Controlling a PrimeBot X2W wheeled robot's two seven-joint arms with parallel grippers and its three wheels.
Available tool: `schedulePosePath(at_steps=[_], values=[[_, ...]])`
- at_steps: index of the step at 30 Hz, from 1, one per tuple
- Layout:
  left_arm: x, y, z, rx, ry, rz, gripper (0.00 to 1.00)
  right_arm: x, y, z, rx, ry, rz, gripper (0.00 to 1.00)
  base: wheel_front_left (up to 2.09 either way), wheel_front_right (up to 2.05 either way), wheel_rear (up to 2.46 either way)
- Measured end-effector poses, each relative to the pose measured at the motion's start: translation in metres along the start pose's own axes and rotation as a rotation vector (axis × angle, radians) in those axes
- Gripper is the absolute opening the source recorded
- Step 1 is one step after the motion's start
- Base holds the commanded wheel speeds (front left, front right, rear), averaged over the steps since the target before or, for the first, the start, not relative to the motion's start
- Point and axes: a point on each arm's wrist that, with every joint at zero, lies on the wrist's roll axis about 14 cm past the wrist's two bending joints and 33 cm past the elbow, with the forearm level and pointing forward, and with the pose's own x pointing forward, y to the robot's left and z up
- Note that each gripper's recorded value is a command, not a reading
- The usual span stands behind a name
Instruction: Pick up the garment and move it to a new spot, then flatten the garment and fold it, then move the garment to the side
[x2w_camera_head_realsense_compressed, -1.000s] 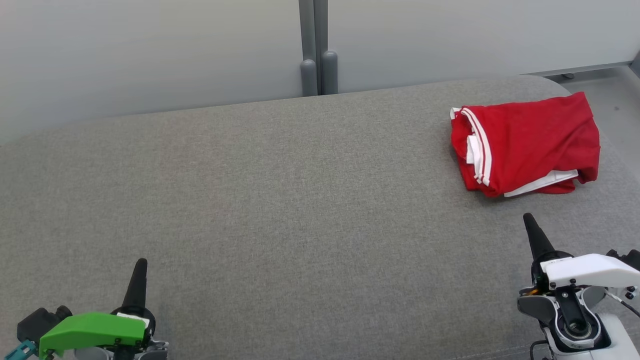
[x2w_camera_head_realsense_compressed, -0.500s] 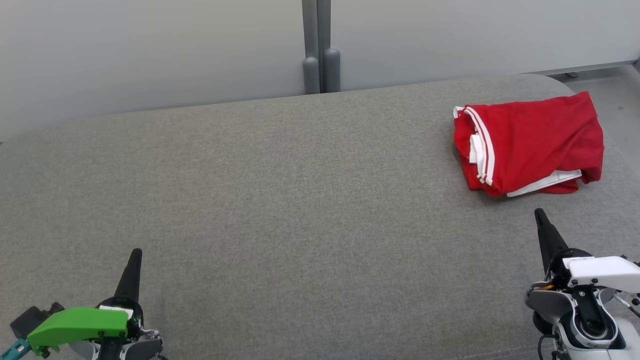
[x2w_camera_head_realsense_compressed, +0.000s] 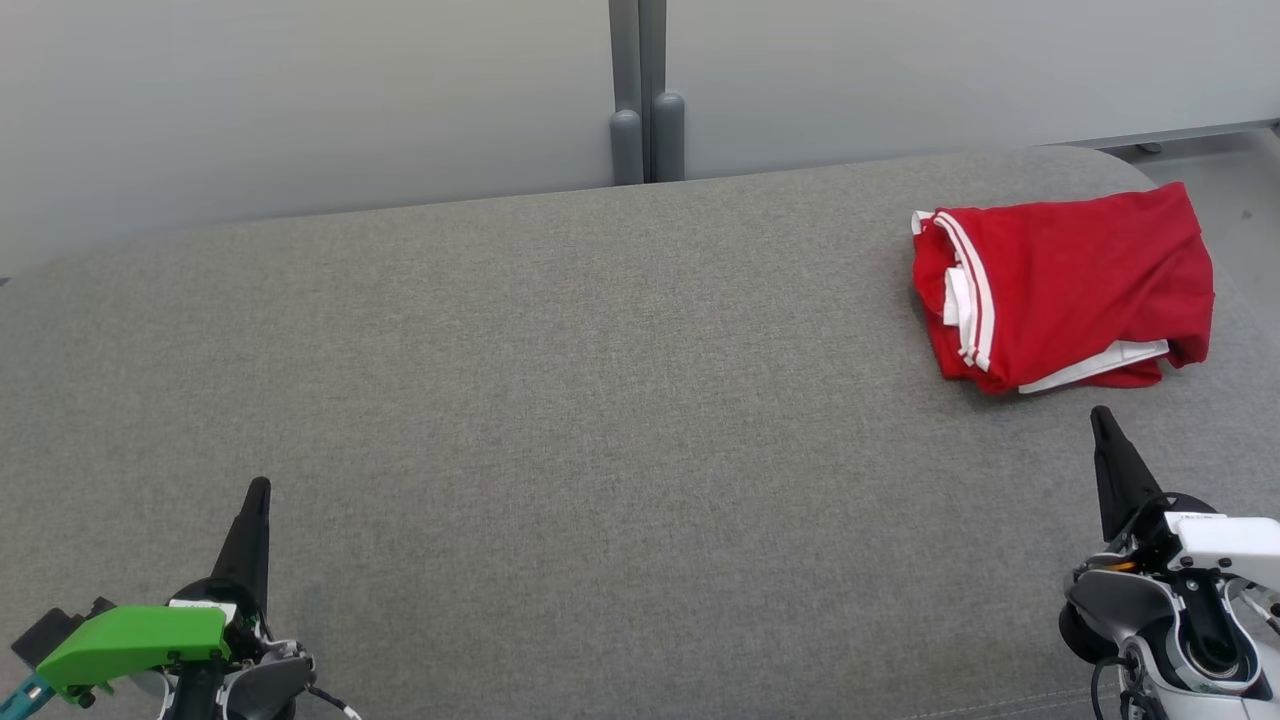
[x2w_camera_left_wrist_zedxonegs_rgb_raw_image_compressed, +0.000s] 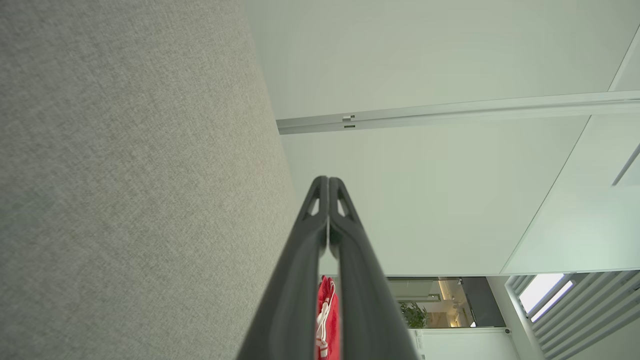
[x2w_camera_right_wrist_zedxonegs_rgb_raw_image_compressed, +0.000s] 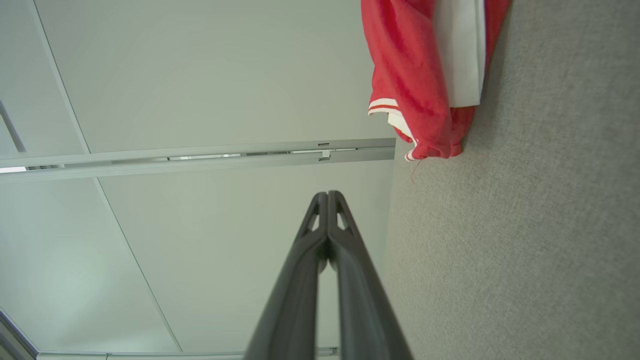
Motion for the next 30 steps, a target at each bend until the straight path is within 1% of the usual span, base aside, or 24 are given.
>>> schedulePosePath(at_steps=[30], values=[[0.0001,0.0004,0.0004,0.000,-0.001,0.000,0.00,0.0001,0.0015,0.0002,0.000,-0.001,0.008,0.00,0.00,0.00,0.00]])
